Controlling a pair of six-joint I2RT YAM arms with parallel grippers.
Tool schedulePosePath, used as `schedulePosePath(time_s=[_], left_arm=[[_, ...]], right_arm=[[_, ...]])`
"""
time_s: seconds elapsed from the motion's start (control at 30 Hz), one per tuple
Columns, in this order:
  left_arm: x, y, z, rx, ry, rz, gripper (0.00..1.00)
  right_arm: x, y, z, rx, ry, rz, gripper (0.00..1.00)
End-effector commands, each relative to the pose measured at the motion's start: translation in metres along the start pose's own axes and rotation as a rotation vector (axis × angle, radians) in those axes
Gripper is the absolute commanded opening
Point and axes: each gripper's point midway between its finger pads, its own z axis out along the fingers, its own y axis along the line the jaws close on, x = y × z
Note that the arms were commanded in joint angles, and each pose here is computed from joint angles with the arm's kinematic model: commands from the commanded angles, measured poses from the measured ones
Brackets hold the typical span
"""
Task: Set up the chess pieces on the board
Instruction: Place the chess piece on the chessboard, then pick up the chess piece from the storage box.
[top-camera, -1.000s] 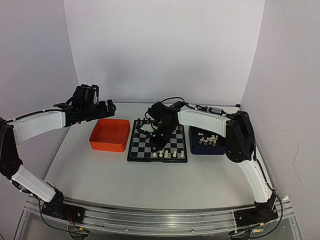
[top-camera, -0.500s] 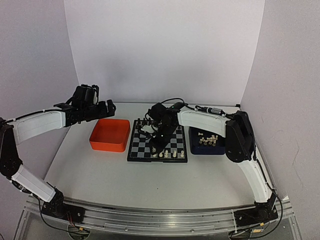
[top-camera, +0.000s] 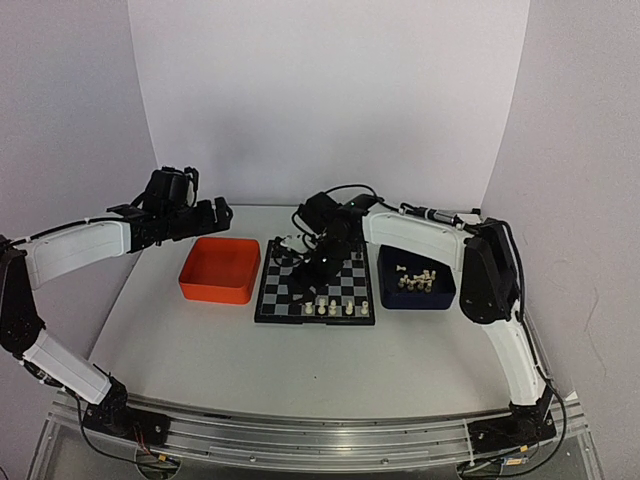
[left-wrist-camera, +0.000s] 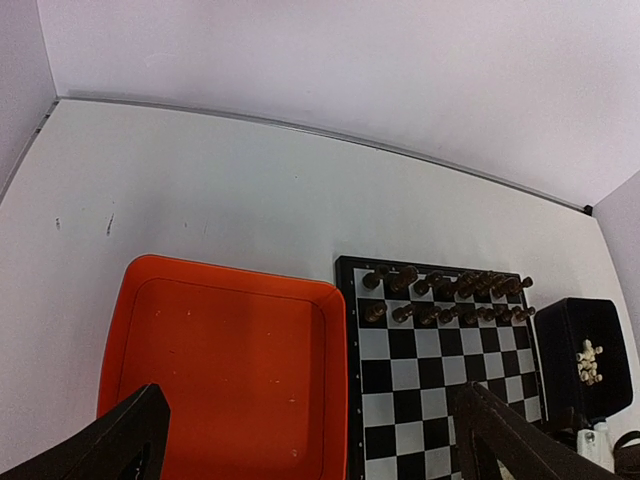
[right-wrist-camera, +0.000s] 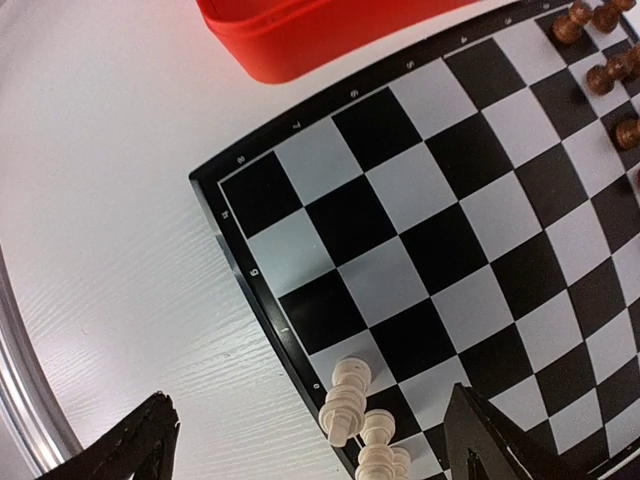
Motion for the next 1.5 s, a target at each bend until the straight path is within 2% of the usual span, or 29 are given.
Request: schedulePosePath(time_s=[0.0, 0.17, 0.33, 0.5, 0.7, 0.9, 1.17, 1.47], left_arm=[[-0.037, -0.015, -0.016, 0.054, -0.102, 0.001, 1.0], [-0.047, -0.019, -0.024, 0.073, -0.136, 0.006, 1.0], [-0.057, -0.028, -0.031, 0.114, -0.165, 0.003, 1.0], [-0.065, -0.031, -0.032, 0.12, -0.186, 0.006, 1.0], [-0.071, -0.031, -0.025, 0.1, -0.203, 0.006, 1.0], [-0.078, -0.03, -0.008, 0.073, -0.22, -0.026, 1.0], [-0.087, -0.036, 0.018, 0.066, -0.229, -0.058, 1.0], [-0.102, -0.04, 0.043, 0.056, -0.243, -0.107, 1.0]], right_arm=[[-0.053, 0.02, -0.075, 0.002, -0.212, -0.029, 0.91], [-0.066, 0.008, -0.108, 0.063, -0.289, 0.024, 0.91], [-0.064, -0.024, -0.139, 0.102, -0.343, 0.157, 0.91], [-0.044, -0.076, -0.167, 0.129, -0.376, 0.383, 0.91], [-0.004, -0.133, -0.186, 0.229, -0.367, 0.568, 0.91], [0.038, -0.172, -0.194, 0.308, -0.339, 0.709, 0.91], [0.08, -0.209, -0.198, 0.305, -0.316, 0.87, 0.91], [0.11, -0.232, -0.189, 0.346, -0.249, 0.896, 0.91]])
